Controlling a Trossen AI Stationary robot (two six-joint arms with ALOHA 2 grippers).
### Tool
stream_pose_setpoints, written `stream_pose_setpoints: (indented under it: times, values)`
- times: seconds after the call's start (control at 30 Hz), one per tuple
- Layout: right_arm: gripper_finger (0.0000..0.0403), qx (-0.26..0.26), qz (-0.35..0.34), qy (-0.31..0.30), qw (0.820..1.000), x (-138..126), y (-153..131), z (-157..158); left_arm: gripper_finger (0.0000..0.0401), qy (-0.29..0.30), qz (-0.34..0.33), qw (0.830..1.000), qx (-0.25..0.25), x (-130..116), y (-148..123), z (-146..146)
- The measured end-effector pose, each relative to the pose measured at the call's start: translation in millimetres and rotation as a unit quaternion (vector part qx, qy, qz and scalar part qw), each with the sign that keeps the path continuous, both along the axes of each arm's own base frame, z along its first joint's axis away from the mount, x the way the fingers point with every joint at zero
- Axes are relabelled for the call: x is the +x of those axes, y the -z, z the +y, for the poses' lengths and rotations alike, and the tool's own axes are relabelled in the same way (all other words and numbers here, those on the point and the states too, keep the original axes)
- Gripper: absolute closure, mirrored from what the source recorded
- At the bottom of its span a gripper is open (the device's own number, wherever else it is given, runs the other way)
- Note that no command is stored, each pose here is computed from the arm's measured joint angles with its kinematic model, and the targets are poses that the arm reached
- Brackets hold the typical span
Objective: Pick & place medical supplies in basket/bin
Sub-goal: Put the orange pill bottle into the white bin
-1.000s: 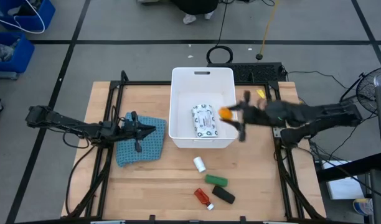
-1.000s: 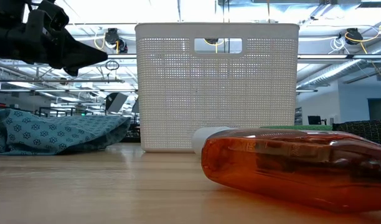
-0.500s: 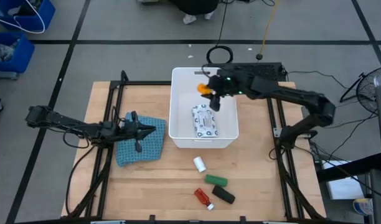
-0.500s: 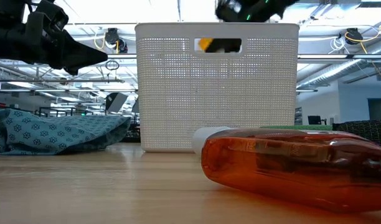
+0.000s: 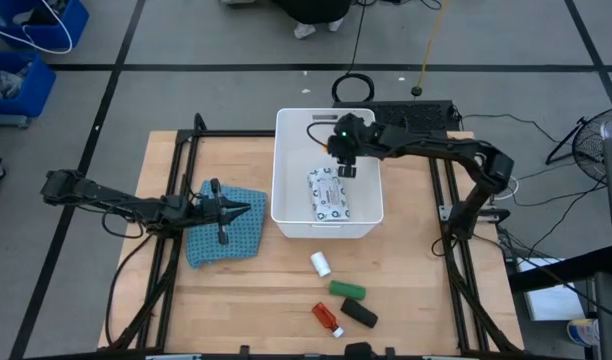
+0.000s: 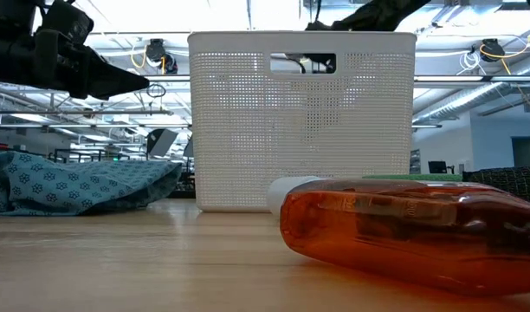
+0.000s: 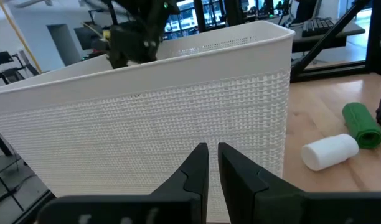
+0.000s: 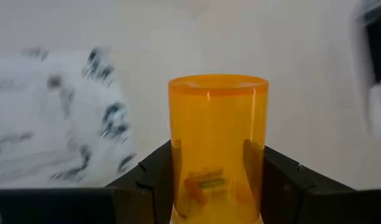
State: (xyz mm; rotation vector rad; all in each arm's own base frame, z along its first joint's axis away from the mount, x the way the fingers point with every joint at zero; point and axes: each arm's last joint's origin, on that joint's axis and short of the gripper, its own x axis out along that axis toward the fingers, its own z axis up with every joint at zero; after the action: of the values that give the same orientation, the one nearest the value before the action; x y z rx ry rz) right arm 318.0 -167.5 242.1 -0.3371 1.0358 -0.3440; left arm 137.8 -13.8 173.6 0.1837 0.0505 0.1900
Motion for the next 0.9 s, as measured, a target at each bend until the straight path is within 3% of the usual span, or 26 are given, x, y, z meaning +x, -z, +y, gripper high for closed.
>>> stream_pose_setpoints:
  times: [0.23,0.53,0.7,0.9]
  values:
    - [0.0241,0.071,0.05,0.0,0.996,4.5,33.6,-1.5,0.0359,0.001,0.003,1.0,0.015,0.0,0.0,0.0]
    - [0.0241,0.089,0.105,0.044,0.989,11.9,74.8,-6.6,0.0359,0.0,0.001,1.0,0.015,0.0,-0.4,0.0]
    - [0.0228,0.101,0.105,0.066,0.987,11.2,79.1,-7.8,0.0359,0.001,0.001,1.0,0.013,0.0,-0.2,0.0]
    - [0.0169,0.079,0.096,0.081,0.989,9.9,68.2,-5.7,0.0359,0.001,-0.001,1.0,0.004,0.0,-0.3,0.0]
